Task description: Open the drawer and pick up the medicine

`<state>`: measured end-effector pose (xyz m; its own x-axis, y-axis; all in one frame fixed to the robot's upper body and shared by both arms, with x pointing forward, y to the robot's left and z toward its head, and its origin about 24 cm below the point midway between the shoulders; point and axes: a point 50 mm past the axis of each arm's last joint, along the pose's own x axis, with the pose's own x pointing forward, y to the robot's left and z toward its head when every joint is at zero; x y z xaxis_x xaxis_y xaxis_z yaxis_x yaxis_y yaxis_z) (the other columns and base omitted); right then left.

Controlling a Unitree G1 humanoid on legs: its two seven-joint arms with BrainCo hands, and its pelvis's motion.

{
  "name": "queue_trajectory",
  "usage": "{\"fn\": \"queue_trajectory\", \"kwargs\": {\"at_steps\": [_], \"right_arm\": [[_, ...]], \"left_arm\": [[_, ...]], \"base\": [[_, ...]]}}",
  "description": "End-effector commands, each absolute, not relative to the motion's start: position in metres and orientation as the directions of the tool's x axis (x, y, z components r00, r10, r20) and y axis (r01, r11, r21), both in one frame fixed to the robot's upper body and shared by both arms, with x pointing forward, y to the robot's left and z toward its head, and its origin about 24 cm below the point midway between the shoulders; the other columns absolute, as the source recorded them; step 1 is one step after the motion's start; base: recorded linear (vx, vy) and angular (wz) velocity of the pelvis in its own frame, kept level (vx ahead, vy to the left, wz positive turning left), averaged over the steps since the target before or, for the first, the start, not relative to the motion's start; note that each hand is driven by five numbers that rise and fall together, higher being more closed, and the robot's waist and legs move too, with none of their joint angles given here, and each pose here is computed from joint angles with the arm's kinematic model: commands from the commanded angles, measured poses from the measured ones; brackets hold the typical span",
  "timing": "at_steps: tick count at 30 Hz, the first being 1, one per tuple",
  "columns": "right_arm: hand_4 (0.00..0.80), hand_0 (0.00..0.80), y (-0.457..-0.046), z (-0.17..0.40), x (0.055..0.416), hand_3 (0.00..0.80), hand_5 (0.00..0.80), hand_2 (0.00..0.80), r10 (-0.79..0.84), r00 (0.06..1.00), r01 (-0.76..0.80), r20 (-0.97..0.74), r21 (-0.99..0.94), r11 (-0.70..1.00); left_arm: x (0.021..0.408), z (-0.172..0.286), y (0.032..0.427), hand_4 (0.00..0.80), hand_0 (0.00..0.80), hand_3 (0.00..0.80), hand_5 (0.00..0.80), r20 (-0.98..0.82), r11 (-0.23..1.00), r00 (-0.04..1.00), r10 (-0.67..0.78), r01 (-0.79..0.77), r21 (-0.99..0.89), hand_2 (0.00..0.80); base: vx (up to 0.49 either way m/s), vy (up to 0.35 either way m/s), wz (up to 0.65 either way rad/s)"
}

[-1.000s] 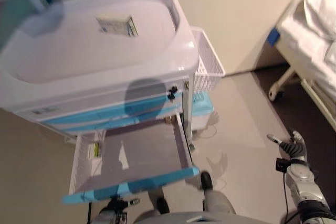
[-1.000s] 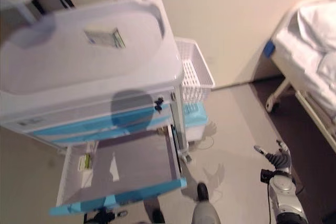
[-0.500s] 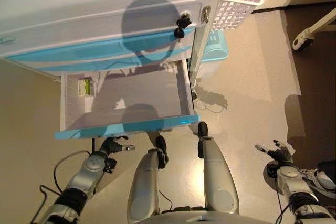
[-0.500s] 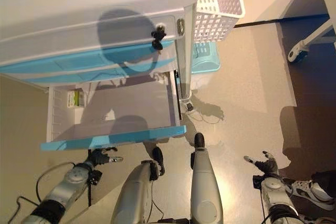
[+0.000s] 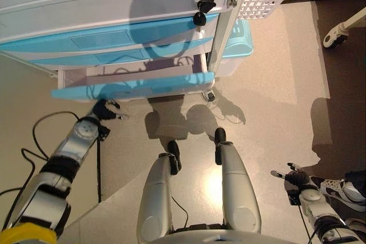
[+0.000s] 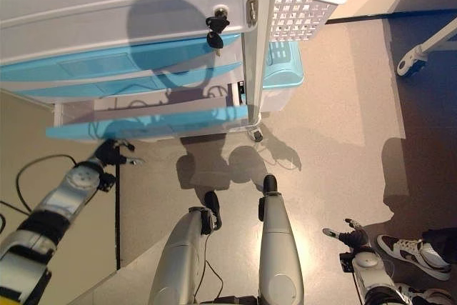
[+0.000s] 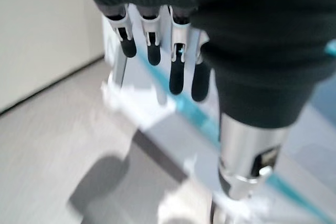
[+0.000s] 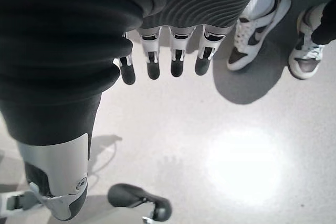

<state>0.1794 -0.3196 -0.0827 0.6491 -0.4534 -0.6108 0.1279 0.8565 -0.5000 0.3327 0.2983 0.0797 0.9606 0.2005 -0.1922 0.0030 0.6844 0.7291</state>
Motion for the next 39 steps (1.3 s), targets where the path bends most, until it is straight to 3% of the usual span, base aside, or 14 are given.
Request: {"fn": "queue_trajectory", "kwargs": {"at_steps": [1, 6, 11, 18, 20, 28, 34, 35, 36, 37, 39], "right_arm": [[0.0, 0.0, -0.324, -0.089, 0.165, 0.0, 0.0, 0.0, -0.46, 0.628, 0.07, -0.628, -0.543, 0.837], [0.0, 0.0, -0.309, -0.097, 0.167, 0.0, 0.0, 0.0, -0.42, 0.631, 0.018, -0.652, -0.529, 0.849], [0.0, 0.0, -0.301, -0.101, 0.169, 0.0, 0.0, 0.0, -0.4, 0.63, -0.004, -0.666, -0.518, 0.855], [0.0, 0.0, -0.299, -0.104, 0.166, 0.0, 0.0, 0.0, -0.399, 0.61, -0.021, -0.684, -0.518, 0.855], [0.0, 0.0, -0.299, -0.107, 0.16, 0.0, 0.0, 0.0, -0.391, 0.596, -0.05, -0.701, -0.518, 0.854], [0.0, 0.0, -0.3, -0.118, 0.139, 0.0, 0.0, 0.0, -0.4, 0.522, -0.076, -0.754, -0.508, 0.858], [0.0, 0.0, -0.296, -0.131, 0.116, 0.0, 0.0, 0.0, -0.386, 0.437, -0.101, -0.812, -0.471, 0.877], [0.0, 0.0, -0.293, -0.133, 0.111, 0.0, 0.0, 0.0, -0.364, 0.424, -0.07, -0.829, -0.43, 0.9], [0.0, 0.0, -0.293, -0.133, 0.111, 0.0, 0.0, 0.0, -0.364, 0.424, -0.07, -0.829, -0.431, 0.9], [0.0, 0.0, -0.288, -0.138, 0.104, 0.0, 0.0, 0.0, -0.334, 0.4, -0.033, -0.853, -0.378, 0.925], [0.0, 0.0, -0.285, -0.141, 0.1, 0.0, 0.0, 0.0, -0.324, 0.387, -0.014, -0.863, -0.357, 0.934]], "left_arm": [[0.347, 0.133, 0.327, 0.0, 0.0, 0.0, 0.0, 0.019, 0.542, 0.941, 0.339, -0.211, 0.813, 0.0], [0.356, 0.148, 0.341, 0.0, 0.0, 0.0, 0.0, 0.027, 0.465, 0.904, 0.426, -0.245, 0.851, 0.0], [0.356, 0.142, 0.341, 0.0, 0.0, 0.0, 0.0, -0.003, 0.489, 0.901, 0.434, -0.233, 0.84, 0.0], [0.339, 0.09, 0.326, 0.0, 0.0, 0.0, 0.0, -0.123, 0.681, 0.913, 0.389, -0.195, 0.706, 0.0], [0.315, 0.048, 0.318, 0.0, 0.0, 0.0, 0.0, -0.232, 0.805, 0.905, 0.356, -0.171, 0.569, 0.0], [0.26, -0.025, 0.299, 0.0, 0.0, 0.0, 0.0, -0.427, 0.909, 0.848, 0.313, -0.136, 0.395, 0.0], [0.192, -0.082, 0.296, 0.0, 0.0, 0.0, 0.0, -0.63, 0.945, 0.707, 0.322, -0.201, 0.258, 0.0], [0.171, -0.099, 0.293, 0.0, 0.0, 0.0, 0.0, -0.696, 0.946, 0.641, 0.324, -0.202, 0.254, 0.0], [0.171, -0.099, 0.293, 0.0, 0.0, 0.0, 0.0, -0.696, 0.946, 0.64, 0.324, -0.202, 0.254, 0.0], [0.143, -0.119, 0.29, 0.0, 0.0, 0.0, 0.0, -0.778, 0.947, 0.541, 0.32, -0.199, 0.251, 0.0], [0.131, -0.127, 0.287, 0.0, 0.0, 0.0, 0.0, -0.808, 0.946, 0.494, 0.321, -0.204, 0.251, 0.0]], "base": [[0.051, -0.004, -0.02], [0.031, 0.003, -0.08], [0.011, 0.006, -0.05], [0.018, -0.021, -0.05], [0.054, -0.052, -0.1], [0.107, -0.077, 0.12], [0.103, -0.104, 0.22], [0.062, -0.074, 0.13], [0.082, -0.076, 0.09], [0.039, -0.034, 0.07], [0.031, -0.03, 0.1]]}}
